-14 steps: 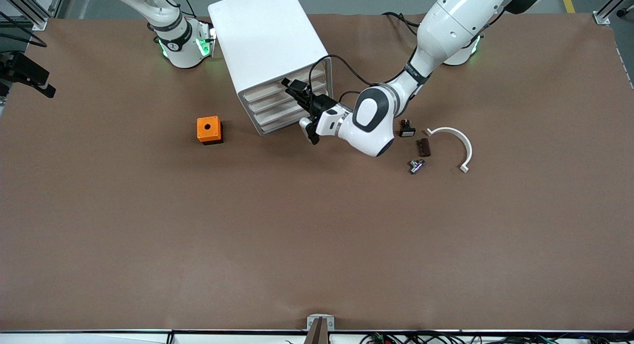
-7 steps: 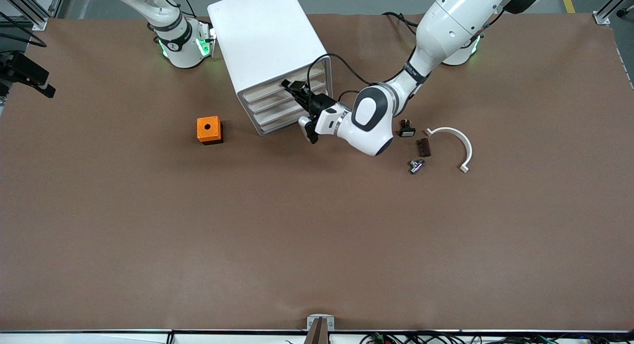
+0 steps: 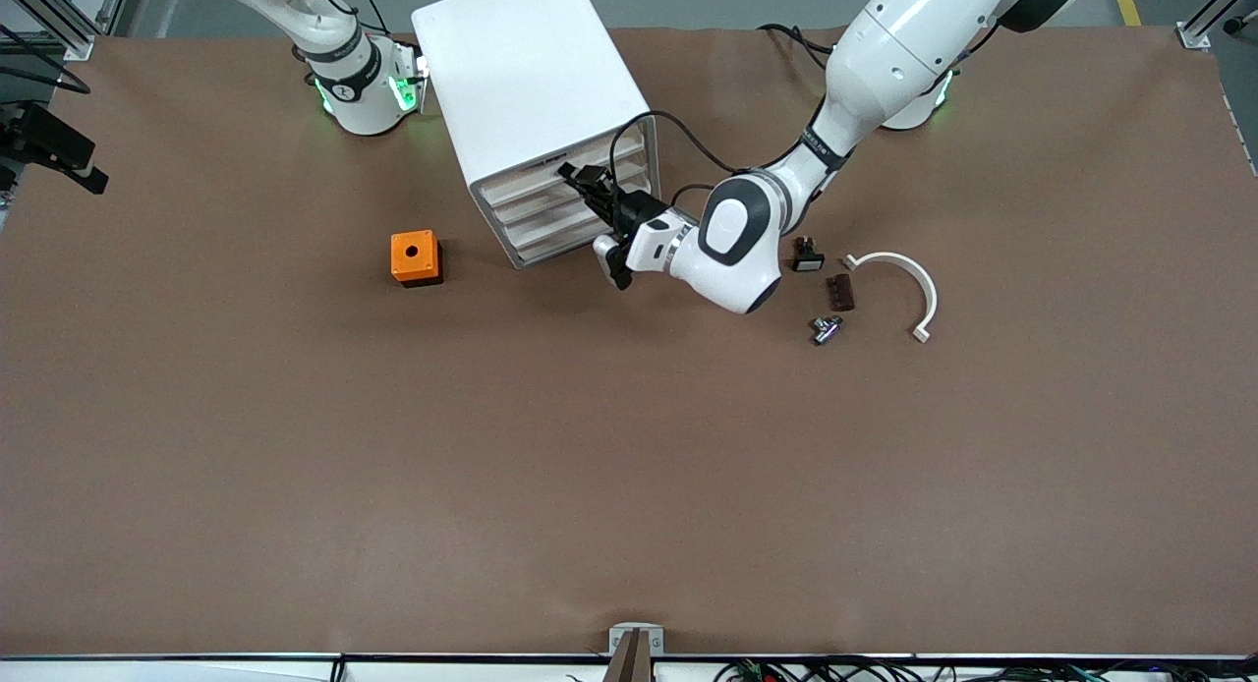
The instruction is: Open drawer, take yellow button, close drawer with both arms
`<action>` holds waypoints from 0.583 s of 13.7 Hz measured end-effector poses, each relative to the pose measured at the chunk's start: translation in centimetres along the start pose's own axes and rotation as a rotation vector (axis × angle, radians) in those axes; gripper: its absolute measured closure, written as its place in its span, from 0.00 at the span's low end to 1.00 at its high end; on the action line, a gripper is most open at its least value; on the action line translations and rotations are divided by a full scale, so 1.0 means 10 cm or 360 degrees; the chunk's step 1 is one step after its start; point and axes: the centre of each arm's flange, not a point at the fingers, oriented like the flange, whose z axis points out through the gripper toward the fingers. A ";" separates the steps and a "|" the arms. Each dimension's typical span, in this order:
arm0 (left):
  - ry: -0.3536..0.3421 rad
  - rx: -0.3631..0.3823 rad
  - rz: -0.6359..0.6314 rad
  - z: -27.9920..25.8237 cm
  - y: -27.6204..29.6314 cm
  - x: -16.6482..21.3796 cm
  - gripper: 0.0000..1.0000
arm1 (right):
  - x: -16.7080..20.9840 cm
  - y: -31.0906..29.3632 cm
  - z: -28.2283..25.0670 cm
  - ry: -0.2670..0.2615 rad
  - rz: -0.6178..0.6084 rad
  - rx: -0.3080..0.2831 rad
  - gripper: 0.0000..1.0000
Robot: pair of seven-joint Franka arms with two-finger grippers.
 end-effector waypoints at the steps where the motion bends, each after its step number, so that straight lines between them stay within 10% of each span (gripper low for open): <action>1: 0.0022 -0.0001 0.0003 -0.09 0.00 0.04 0.85 | 0.00 0.00 0.00 0.0000 0.0000 0.0000 0.00; 8: 0.0217 -0.0014 0.0024 -0.87 -0.08 0.31 0.85 | 0.04 0.04 0.06 -0.0021 0.0013 -0.0001 0.00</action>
